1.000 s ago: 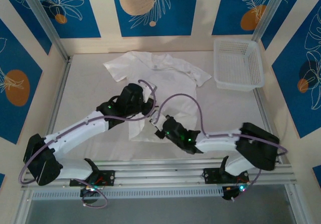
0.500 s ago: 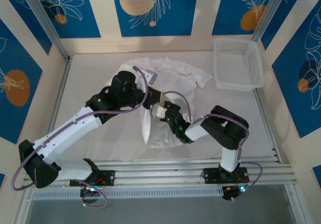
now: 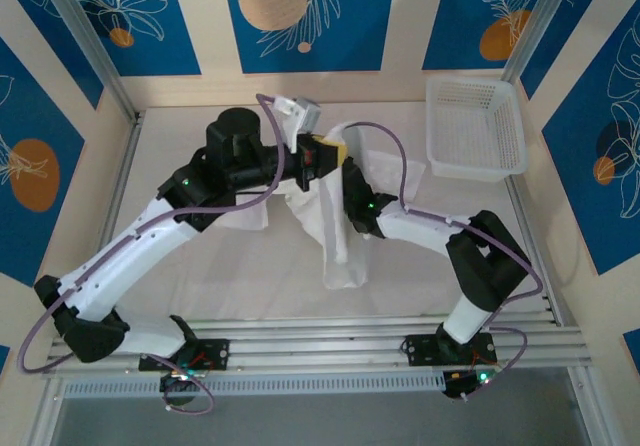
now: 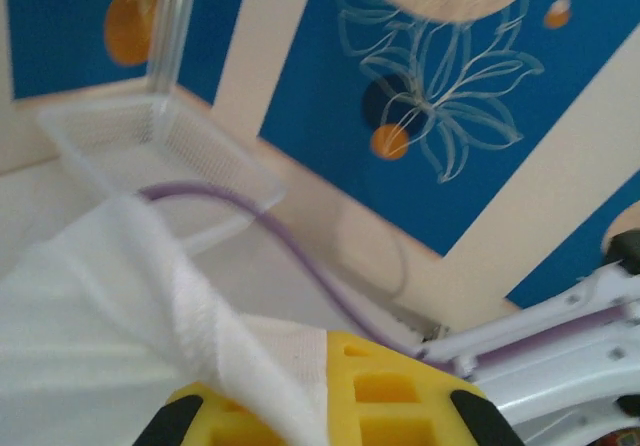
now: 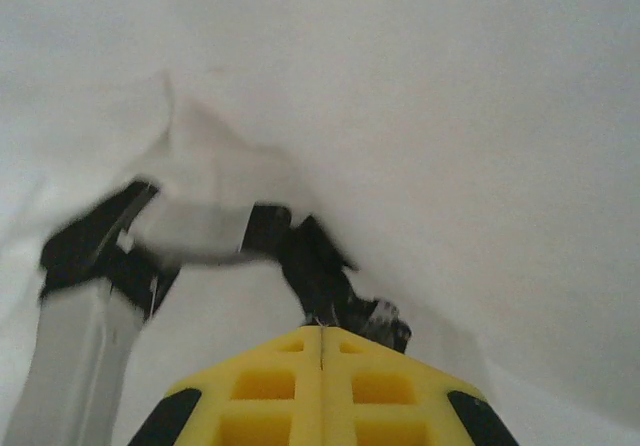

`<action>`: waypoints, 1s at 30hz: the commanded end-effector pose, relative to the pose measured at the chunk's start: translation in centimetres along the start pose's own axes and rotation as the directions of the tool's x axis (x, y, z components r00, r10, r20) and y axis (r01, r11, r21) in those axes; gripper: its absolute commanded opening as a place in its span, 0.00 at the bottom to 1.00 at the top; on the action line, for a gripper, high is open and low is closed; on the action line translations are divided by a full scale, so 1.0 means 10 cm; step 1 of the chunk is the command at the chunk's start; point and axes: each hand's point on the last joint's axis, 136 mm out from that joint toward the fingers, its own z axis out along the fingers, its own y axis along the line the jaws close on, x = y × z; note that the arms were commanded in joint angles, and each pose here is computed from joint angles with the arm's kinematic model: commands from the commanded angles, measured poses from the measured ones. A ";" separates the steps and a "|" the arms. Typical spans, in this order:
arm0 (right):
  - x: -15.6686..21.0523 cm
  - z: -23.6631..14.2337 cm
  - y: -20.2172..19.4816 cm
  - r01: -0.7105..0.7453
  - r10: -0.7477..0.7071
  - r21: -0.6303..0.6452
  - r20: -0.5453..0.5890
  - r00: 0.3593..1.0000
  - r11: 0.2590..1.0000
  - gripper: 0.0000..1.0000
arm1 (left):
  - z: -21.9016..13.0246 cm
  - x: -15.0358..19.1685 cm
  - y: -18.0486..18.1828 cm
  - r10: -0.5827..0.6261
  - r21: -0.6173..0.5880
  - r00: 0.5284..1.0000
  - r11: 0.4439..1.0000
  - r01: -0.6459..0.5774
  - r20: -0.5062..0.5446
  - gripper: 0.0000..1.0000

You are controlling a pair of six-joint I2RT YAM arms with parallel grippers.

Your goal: Fold the inside-out t-shirt

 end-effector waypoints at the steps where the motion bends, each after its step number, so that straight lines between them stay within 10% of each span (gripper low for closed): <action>1: 0.43 0.17 0.47 -0.126 0.089 -0.188 -0.197 0.976 0.974 0.00 | -0.06 -0.42 -0.50 0.085 0.140 0.991 0.985 -0.100 0.104 0.00; 10: -0.42 -0.11 0.63 -0.409 0.379 -0.361 -0.152 0.913 0.838 0.03 | 0.11 -0.49 -0.64 0.093 0.171 0.989 0.979 -0.112 0.119 0.00; 18: 0.28 0.42 1.30 -0.524 0.356 -0.335 -0.449 0.820 0.783 0.07 | 0.46 -0.48 -0.90 0.071 0.262 0.994 0.961 -0.090 0.082 0.00; 30: 0.23 0.75 1.18 -0.570 0.395 -0.188 -0.550 0.735 0.800 0.76 | 0.69 -0.43 -1.68 0.166 0.440 0.985 0.882 -0.170 0.048 0.00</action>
